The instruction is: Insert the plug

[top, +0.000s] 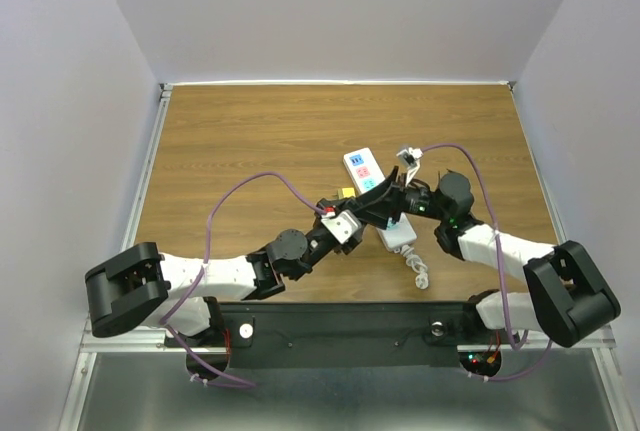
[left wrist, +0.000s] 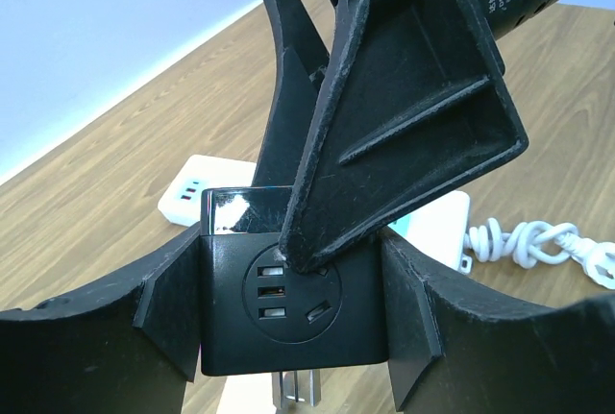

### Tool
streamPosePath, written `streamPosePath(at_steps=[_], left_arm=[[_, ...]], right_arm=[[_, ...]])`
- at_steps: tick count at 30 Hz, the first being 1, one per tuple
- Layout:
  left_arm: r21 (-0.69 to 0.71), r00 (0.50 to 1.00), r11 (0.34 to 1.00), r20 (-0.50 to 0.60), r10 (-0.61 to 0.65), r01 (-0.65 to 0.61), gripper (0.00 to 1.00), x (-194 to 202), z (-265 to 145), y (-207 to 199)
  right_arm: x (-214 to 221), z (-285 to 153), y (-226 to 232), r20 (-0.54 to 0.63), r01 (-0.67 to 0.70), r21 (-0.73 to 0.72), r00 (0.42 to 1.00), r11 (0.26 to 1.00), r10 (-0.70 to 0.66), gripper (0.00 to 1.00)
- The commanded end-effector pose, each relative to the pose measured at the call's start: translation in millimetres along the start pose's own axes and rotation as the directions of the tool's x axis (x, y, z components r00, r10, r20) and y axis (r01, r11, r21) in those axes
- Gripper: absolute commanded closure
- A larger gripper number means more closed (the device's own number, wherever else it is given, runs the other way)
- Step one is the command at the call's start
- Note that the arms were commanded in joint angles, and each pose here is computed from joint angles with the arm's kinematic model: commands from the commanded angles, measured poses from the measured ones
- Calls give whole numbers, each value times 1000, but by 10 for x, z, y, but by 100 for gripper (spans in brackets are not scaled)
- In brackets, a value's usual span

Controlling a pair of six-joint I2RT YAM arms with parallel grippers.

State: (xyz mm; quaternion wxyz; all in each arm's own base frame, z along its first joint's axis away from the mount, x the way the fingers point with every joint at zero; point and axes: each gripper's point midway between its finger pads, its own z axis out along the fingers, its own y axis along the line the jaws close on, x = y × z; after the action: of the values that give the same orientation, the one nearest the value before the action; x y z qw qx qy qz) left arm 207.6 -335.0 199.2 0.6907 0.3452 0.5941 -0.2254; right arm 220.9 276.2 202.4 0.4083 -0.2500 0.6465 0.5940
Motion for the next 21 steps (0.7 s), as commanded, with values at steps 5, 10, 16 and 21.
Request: streamPosePath(at_steps=[5,10,16,21], left_arm=[[-75,984,991,147,-97,109,41,-383,48,264],[-38,985,990,119,-129,134,7,-242,-32,239],[4,988,990,60,-140,140,3,-68,-86,202],[16,975,978,72,-211,210,3,11,-205,341]], right_arm=[[-87,23,252,44,145,-58,989,988,-143,100],[-318,-99,173,158,203,101,963,974,-217,100],[-568,-207,-76,198,248,306,928,919,-316,99],[-652,-305,-604,152,223,535,924,815,-352,99]])
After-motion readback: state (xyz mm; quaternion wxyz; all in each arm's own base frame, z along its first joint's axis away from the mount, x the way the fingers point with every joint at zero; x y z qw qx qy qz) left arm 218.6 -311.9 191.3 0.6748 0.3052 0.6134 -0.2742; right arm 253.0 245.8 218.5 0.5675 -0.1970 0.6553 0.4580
